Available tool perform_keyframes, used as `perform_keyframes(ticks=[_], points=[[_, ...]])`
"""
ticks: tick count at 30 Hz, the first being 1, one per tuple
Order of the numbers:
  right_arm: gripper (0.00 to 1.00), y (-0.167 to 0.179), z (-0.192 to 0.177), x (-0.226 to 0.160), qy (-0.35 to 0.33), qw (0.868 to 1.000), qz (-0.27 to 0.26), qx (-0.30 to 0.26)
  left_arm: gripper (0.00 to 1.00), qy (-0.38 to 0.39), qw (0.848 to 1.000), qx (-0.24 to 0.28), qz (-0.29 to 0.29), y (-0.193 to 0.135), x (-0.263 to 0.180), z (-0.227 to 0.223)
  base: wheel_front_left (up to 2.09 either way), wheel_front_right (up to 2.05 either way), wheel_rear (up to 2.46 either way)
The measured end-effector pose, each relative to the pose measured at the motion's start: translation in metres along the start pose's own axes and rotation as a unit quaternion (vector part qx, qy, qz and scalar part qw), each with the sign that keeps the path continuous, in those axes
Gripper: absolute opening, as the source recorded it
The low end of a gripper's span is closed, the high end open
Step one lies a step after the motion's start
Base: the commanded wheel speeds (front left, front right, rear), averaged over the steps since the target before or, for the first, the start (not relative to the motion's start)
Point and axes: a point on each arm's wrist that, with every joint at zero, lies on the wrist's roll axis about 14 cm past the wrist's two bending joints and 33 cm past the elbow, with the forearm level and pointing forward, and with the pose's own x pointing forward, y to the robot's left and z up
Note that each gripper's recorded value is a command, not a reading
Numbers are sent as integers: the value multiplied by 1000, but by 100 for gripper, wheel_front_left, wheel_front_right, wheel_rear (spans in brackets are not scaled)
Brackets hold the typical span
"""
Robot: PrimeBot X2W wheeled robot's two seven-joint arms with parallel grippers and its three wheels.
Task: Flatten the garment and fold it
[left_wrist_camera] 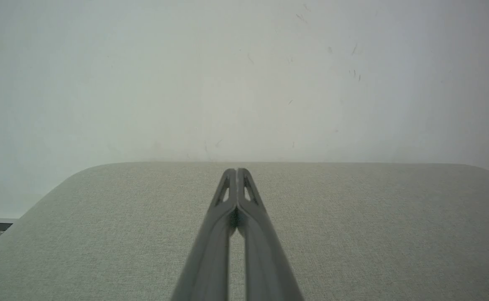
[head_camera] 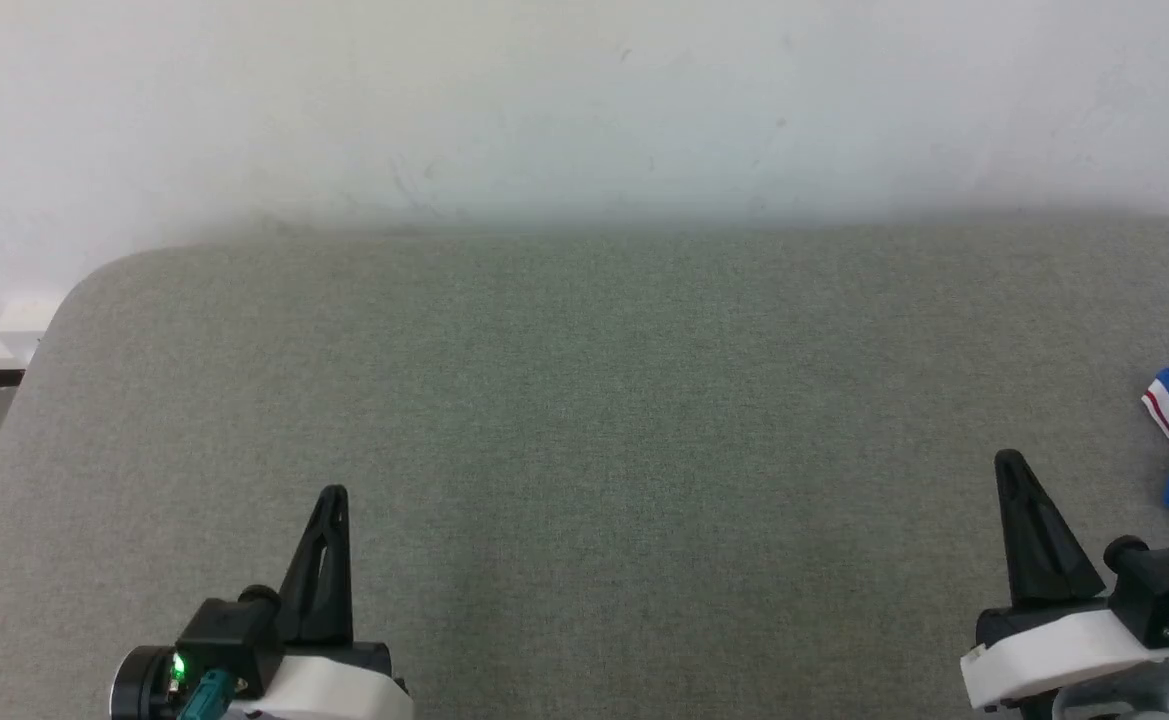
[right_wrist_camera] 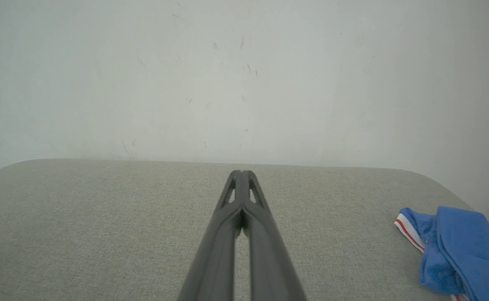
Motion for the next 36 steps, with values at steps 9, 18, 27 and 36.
perform_keyframes(ticks=[9,18,27,36], points=[[0,3,-2,1,8,1000,4,-3,0,6,1000,2,0,0,2,-1,0,0,0],[0,4,-3,2,16,1000,7,-5,0,16,1000,9,-1,0,3,-4,0,0,0],[0,6,-4,3,22,1000,10,-9,0,20,1000,13,-1,0,6,-3,0,0,0],[0,9,-3,5,26,999,14,-13,0,28,1000,15,-1,1,6,-5,0,0,0]])
